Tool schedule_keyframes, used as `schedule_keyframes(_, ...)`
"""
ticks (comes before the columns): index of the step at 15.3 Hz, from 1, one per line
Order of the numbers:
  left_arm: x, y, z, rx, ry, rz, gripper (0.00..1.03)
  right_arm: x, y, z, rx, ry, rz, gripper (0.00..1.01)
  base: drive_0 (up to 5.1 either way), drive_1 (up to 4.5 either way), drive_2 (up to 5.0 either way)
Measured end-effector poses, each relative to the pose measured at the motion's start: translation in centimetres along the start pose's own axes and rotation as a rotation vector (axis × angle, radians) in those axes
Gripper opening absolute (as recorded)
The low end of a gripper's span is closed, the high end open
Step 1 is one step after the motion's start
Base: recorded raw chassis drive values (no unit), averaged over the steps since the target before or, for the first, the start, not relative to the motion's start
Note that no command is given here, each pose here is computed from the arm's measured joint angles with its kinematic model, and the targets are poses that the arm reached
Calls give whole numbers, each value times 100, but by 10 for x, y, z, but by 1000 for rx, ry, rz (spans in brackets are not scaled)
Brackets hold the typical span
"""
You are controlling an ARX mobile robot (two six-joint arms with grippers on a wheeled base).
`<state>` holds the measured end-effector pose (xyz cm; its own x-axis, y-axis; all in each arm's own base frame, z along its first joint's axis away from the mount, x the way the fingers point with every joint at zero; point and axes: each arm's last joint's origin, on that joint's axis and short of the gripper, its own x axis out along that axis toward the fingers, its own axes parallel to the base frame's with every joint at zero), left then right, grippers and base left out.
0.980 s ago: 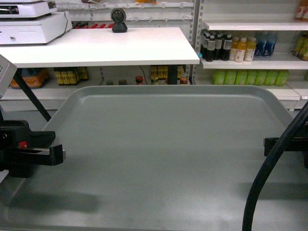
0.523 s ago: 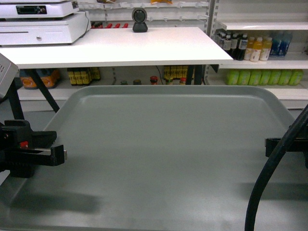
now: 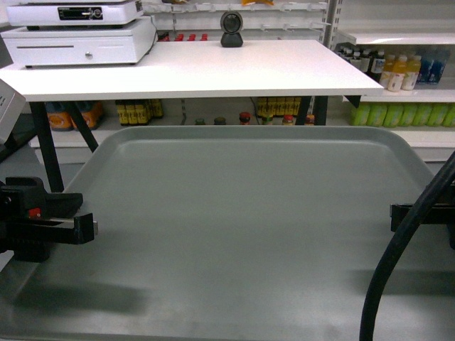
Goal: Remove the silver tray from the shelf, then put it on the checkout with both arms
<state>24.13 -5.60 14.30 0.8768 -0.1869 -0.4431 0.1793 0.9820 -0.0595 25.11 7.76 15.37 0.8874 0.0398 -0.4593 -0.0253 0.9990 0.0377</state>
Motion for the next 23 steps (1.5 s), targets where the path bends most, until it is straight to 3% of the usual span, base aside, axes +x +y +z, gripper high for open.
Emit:
schedule_keyframes(10,0,0,0,1,0,1,3,0,0,0,0,-2,-1,3,1,51,-50)
schedule_keyframes(23,0,0,0,1,0,0,3,0,0,0,0,0,0,3,8,427,-412)
